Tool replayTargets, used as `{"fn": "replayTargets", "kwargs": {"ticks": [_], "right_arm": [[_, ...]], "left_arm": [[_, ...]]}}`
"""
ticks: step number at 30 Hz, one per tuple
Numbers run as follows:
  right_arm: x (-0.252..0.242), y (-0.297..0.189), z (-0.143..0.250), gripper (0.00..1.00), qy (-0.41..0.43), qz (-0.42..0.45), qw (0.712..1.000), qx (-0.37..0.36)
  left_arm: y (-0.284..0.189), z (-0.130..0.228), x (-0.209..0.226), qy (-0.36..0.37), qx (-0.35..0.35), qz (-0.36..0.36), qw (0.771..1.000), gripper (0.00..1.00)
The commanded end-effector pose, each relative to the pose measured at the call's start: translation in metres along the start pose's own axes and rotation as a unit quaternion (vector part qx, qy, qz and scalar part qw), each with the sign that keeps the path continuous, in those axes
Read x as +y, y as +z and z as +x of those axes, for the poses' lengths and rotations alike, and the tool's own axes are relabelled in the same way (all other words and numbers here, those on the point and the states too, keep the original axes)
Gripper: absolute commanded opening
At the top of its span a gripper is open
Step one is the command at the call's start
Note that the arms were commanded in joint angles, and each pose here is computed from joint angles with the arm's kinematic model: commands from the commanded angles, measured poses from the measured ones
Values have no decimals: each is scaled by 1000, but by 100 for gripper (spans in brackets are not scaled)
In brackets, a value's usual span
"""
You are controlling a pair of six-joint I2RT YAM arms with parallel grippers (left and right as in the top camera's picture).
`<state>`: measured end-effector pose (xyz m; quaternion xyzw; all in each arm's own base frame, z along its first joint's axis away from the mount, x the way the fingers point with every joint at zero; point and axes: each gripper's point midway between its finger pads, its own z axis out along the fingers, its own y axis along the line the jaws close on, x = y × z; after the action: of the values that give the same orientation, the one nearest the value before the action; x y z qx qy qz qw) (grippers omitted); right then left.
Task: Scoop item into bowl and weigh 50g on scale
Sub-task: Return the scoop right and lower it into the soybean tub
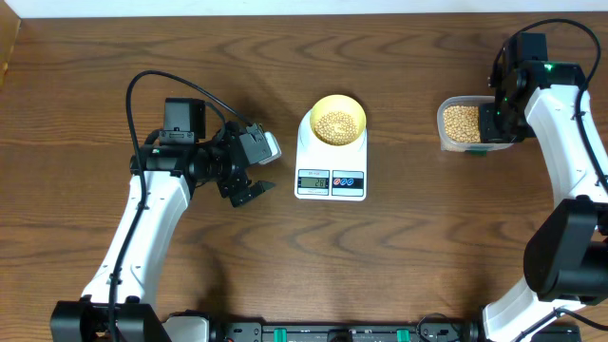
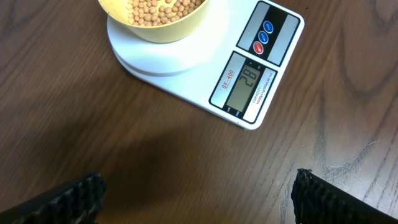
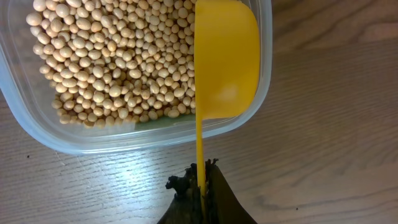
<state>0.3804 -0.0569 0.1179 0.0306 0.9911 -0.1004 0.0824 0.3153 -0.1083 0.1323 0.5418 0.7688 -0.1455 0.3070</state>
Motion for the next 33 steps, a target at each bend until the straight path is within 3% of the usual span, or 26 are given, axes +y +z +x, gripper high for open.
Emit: {"fn": "replayTargets", "kwargs": {"ticks": [1,27,33], "right_arm": [[-2,2,2,1,11,2,1000,3],[19,14,12,1,0,-51,999,16],[42,11,9,1,-28,-119,992,5]], "left_arm": [[-4,-4,-1,-2,-9,-1,1000,98],[-4,-4,-1,-2,-9,-1,1000,98],[-4,-4,-1,-2,-9,-1,1000,98]]}}
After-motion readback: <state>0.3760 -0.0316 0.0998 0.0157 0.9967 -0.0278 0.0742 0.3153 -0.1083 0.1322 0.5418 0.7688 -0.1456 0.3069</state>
